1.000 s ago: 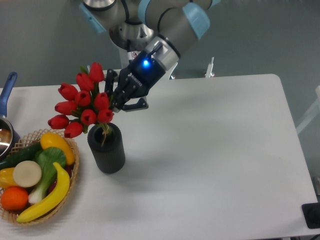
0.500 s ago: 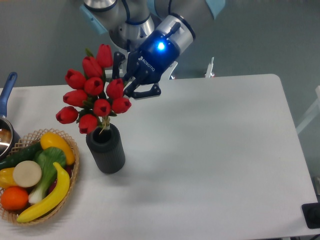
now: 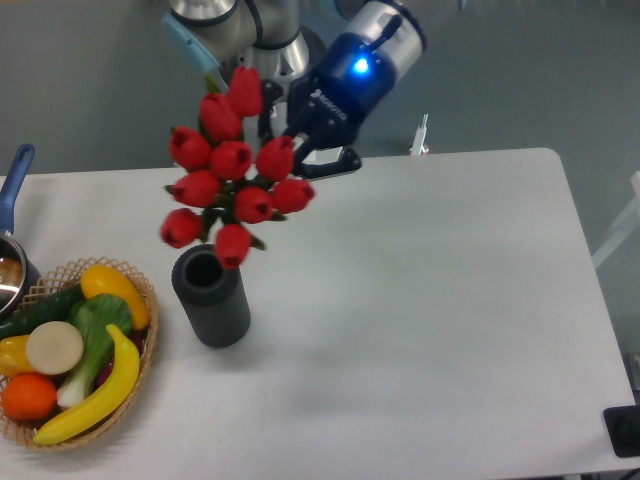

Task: Pick up the flowers from the vase
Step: 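Carry the tulip bunch away from the vase over the empty table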

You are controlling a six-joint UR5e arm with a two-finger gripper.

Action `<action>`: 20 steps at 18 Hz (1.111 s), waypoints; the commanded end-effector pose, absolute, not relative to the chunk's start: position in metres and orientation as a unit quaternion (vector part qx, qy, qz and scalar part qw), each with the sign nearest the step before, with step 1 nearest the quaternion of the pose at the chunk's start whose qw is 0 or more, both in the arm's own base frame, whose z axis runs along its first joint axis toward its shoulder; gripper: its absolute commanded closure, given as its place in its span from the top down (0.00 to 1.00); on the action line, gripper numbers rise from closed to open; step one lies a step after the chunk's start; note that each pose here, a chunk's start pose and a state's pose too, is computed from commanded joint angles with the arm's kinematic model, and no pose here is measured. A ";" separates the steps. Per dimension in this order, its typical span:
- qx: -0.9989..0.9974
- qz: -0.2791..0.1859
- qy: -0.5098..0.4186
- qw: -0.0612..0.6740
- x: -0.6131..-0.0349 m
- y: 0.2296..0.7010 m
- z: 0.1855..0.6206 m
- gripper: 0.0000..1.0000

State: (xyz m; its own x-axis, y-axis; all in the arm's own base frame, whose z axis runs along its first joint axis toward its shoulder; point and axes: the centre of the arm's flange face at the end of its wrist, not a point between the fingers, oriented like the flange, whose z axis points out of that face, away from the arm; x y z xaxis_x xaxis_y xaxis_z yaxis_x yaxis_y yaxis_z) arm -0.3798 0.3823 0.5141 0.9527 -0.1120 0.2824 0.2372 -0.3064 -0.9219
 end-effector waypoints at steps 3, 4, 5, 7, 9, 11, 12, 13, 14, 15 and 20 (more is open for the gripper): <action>-0.832 -0.083 -0.023 0.548 -0.407 0.384 0.494 0.00; -0.854 -0.049 -0.032 0.516 -0.416 0.381 0.491 0.00; -0.875 -0.018 -0.042 0.482 -0.424 0.376 0.484 0.00; -0.905 0.037 -0.031 0.422 -0.435 0.365 0.470 0.00; -0.918 0.067 -0.014 0.390 -0.446 0.348 0.458 0.00; -0.923 0.080 -0.030 0.375 -0.461 0.327 0.450 0.00; -0.923 0.078 -0.050 0.373 -0.478 0.310 0.440 0.00; -0.926 0.071 -0.063 0.364 -0.495 0.300 0.421 0.00; -0.929 0.072 -0.059 0.358 -0.506 0.296 0.412 0.00; -0.933 0.077 -0.051 0.347 -0.518 0.292 0.402 0.00; -0.967 0.110 -0.042 0.226 -0.533 0.294 0.380 0.00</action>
